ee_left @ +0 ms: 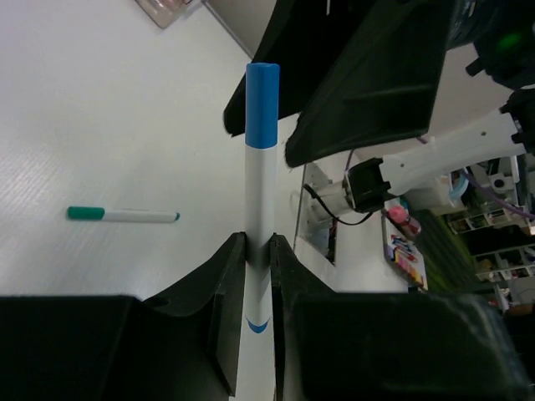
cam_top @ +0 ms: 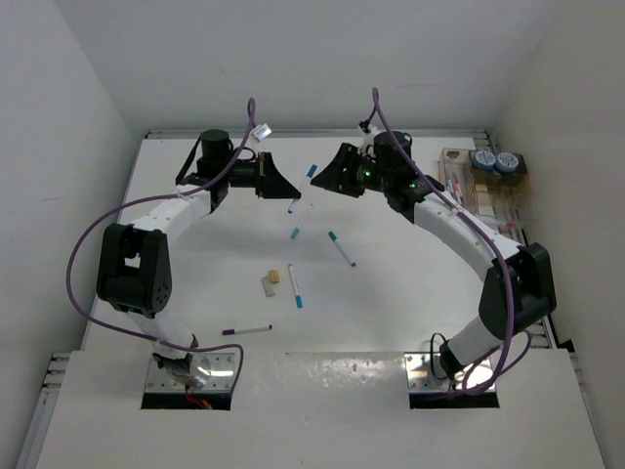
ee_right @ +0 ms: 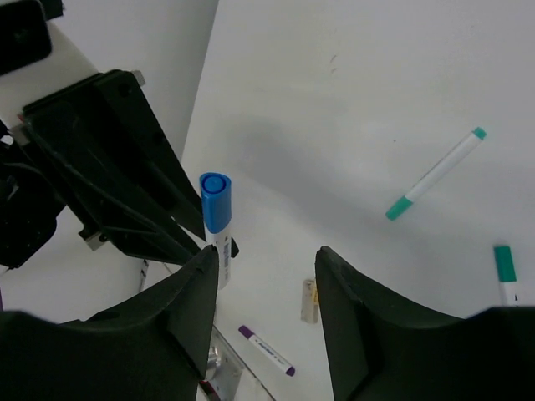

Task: Sort the stationery into containers
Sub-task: Pick up the pen from the center of the board.

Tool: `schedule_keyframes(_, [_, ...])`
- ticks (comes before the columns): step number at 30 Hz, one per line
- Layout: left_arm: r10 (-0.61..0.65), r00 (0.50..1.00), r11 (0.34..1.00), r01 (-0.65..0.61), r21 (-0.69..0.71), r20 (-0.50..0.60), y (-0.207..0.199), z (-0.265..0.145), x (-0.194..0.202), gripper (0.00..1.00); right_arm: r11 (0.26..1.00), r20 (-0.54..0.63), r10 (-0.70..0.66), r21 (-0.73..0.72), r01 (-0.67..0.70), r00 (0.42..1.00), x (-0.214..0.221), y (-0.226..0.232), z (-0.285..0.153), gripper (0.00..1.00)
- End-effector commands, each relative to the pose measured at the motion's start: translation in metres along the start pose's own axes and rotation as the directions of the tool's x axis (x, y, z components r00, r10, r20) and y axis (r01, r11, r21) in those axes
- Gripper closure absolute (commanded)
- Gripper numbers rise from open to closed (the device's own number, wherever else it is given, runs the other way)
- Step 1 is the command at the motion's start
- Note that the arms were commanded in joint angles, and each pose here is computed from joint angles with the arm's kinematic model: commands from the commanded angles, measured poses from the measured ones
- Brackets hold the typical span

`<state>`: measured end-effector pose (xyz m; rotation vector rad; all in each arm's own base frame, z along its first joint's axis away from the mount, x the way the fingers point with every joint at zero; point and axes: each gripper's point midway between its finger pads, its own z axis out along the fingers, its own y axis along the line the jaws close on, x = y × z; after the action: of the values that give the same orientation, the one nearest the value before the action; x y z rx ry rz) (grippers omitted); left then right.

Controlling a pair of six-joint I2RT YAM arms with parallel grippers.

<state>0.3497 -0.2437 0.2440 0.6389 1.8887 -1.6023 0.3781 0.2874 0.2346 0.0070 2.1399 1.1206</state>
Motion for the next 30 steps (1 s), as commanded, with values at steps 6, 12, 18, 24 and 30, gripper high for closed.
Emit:
schedule_keyframes(6, [0.022,0.999,0.996,-0.024,0.082,0.029,-0.037,0.008,-0.022,1.0,0.993,0.042,-0.043,-0.108,0.047,0.998,-0.017,0.044,0.004,0.5])
schedule_keyframes(12, [0.019,1.0,0.995,-0.021,0.097,0.02,-0.039,0.015,-0.019,1.0,0.989,0.044,-0.043,-0.143,0.049,0.998,-0.018,0.052,0.008,0.53])
schedule_keyframes(18, [0.025,0.999,0.995,-0.027,0.094,0.025,-0.039,0.014,-0.02,1.0,0.989,0.035,-0.031,-0.145,0.036,0.999,-0.015,0.05,0.014,0.8])
schedule_keyframes(24, [0.032,0.998,0.999,-0.033,0.017,0.047,-0.025,0.007,-0.023,0.56,0.993,0.047,-0.061,-0.1,0.065,0.997,-0.016,0.042,0.009,1.0])
schedule_keyframes(30, [-0.001,0.995,0.962,0.029,-0.271,0.102,0.034,-0.035,-0.037,0.0,0.985,0.14,-0.043,0.169,0.019,0.989,-0.044,-0.046,-0.037,1.0])
